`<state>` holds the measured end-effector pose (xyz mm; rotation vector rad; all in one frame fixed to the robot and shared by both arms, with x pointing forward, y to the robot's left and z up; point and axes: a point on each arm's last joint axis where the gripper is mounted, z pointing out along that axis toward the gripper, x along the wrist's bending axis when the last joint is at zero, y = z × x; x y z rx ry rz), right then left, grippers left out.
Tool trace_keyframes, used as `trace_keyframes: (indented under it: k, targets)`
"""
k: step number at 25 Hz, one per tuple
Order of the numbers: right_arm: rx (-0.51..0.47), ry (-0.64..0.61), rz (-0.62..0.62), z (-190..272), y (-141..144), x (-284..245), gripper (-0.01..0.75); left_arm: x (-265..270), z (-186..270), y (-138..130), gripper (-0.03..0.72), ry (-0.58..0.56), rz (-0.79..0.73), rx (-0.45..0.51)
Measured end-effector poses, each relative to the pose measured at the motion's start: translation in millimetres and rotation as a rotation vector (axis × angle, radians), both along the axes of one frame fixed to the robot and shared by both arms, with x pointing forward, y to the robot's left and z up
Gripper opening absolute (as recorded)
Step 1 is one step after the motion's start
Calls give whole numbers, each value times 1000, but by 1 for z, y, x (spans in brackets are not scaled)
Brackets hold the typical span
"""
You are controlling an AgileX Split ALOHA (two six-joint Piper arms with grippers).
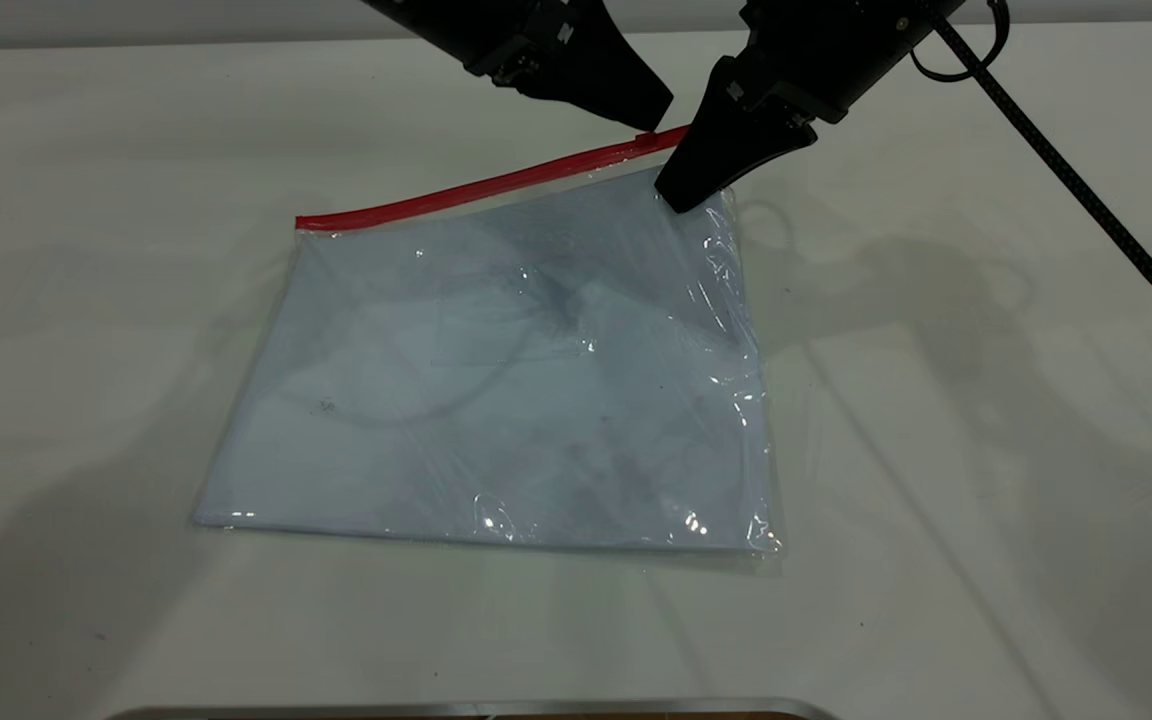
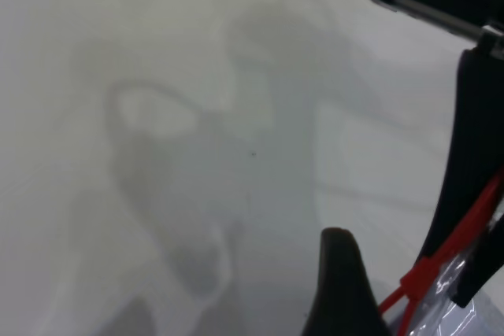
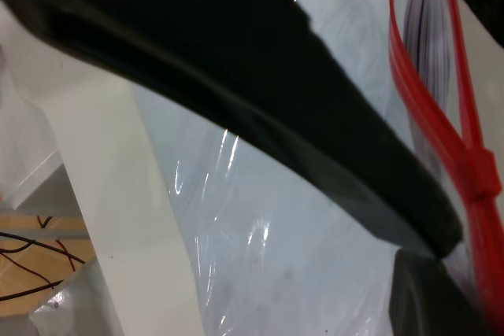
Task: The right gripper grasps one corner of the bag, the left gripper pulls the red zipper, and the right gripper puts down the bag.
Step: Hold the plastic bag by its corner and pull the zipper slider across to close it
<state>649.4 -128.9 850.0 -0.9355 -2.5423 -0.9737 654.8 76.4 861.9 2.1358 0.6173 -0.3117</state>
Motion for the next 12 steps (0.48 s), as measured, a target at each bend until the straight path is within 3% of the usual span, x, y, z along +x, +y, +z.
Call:
trace_keyframes:
  k: [12]
  targets:
    - [8,2,-7,0,1,0,34,-2,-5,-4,479,17,4,7]
